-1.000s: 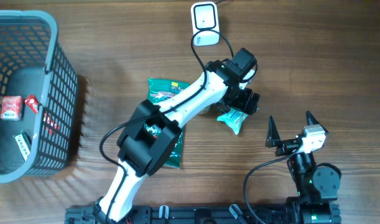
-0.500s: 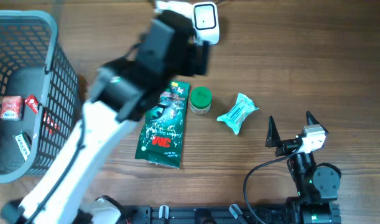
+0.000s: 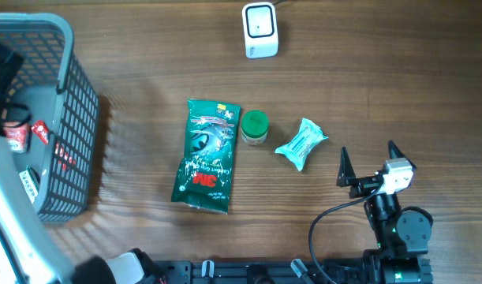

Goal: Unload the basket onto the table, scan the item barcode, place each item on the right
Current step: 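Reach the left gripper into the basket and grasp the red Nestlé stick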

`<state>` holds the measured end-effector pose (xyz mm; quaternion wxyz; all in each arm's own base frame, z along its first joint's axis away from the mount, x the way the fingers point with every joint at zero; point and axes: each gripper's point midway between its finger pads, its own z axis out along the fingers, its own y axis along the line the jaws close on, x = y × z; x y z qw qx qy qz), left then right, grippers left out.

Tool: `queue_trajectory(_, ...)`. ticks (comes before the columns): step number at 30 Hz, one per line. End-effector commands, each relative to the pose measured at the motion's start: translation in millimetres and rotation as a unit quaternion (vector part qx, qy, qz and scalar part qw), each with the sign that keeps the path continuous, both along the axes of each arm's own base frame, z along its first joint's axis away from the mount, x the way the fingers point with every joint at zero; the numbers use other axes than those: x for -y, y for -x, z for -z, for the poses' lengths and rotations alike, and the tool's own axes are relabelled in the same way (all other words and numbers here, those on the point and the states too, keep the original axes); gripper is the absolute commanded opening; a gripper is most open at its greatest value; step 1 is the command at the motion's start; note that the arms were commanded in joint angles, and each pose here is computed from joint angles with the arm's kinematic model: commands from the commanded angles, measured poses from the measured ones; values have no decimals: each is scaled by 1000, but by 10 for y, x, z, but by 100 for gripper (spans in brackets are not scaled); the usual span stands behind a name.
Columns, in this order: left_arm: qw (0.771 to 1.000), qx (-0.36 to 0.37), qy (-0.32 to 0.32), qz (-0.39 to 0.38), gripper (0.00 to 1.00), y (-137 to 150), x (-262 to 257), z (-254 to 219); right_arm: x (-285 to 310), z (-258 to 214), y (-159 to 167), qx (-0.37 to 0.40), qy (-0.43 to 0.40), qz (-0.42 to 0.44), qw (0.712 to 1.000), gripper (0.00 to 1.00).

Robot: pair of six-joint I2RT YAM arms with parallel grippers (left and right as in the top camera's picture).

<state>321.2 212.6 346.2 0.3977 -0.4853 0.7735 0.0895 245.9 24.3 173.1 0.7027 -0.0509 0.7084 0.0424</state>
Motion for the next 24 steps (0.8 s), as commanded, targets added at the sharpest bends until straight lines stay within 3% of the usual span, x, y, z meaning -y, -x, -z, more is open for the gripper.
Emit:
queue_trajectory(1, 994, -52, 99, -12, 100, -53, -280, 647, 27, -19, -1, 4, -7, 7, 1000, 100)
queue_trajectory(6, 970, -177, 168, -9, 81, -117, -432, 1598, 27, -20, 0, 4, -6, 7, 1000, 100)
queue_trajectory(10, 945, -248, 215, -7, 76, -136, -450, 2257, 27, -19, -1, 4, -7, 7, 1000, 100)
queue_trajectory(19, 918, -313, 242, -7, 84, 185, -273, 3180, 27, -20, 0, 4, -7, 7, 1000, 100)
queue_trajectory(23, 922, -306, 237, -6, 94, 279, -205, 3587, 27, -19, -1, 4, -7, 7, 1000, 100)
queue_trajectory(24, 923, -304, 235, -6, 92, 284, -202, 3625, 27, -19, -1, 4, -7, 7, 1000, 100)
